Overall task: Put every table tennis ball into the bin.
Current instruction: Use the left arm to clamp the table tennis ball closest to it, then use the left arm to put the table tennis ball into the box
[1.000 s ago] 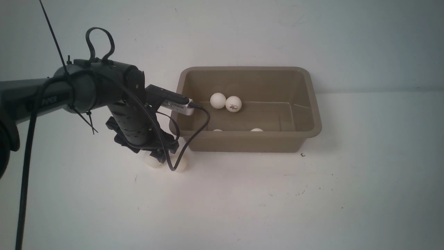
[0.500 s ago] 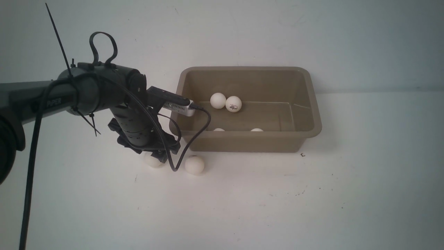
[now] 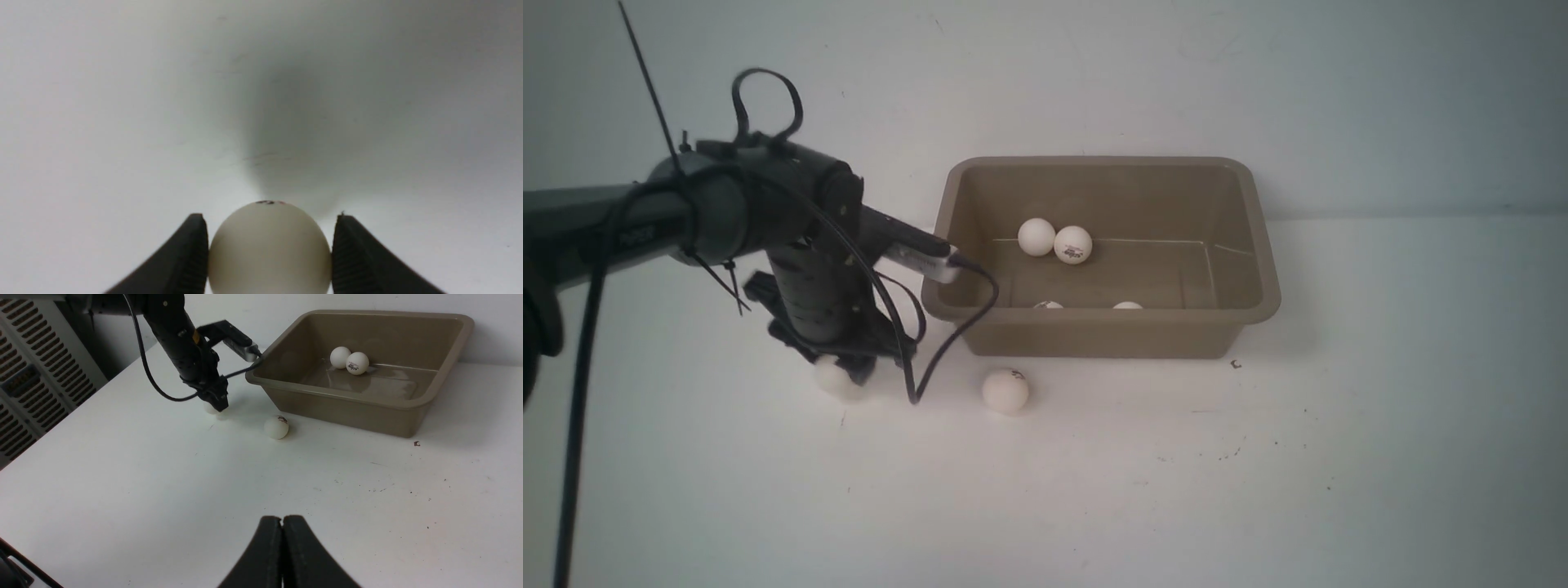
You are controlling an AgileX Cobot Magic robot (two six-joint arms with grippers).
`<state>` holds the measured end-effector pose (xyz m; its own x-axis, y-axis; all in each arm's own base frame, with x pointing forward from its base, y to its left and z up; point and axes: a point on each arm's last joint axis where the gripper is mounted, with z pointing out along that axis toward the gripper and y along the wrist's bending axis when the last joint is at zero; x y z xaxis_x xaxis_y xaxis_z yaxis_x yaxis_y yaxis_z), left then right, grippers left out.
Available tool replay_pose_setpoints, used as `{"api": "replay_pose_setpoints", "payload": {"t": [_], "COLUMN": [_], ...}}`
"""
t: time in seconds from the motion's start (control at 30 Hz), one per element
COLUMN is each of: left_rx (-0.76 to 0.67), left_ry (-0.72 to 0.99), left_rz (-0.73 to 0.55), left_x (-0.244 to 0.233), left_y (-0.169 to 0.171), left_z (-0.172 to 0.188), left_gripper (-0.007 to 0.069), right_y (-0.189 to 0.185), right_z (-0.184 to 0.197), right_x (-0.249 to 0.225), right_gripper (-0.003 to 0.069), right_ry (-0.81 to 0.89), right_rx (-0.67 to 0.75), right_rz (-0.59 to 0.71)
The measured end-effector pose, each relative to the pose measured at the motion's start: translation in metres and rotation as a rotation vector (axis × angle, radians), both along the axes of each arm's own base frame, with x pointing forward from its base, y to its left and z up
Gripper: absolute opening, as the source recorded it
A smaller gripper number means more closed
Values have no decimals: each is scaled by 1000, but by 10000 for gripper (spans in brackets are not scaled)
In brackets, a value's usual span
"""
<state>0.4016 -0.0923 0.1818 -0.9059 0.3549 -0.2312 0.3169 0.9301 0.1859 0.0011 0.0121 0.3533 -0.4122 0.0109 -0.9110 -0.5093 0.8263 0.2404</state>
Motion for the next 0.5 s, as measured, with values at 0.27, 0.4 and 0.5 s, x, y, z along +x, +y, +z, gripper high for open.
{"api": "replay_pose_setpoints", "payload": {"t": [0.27,0.4,0.5], "left_rx": [-247,-333,-341], "left_ry": [-360,-372,-316], "left_rz": [-109,-206,-214], "left_x": [-14,-12,-4], "left_y": [-40,-76,-90], "left_z": [94,85,62], "left_gripper": [343,343,343], "right_y": [0,0,0], "right_z": [1,2,2], "right_x": [0,1,1], "right_gripper": [-12,-12,-12], "right_ry": [-15,-18,-18], "right_rx": [6,8,9], "right_rz": [0,-1,0]}}
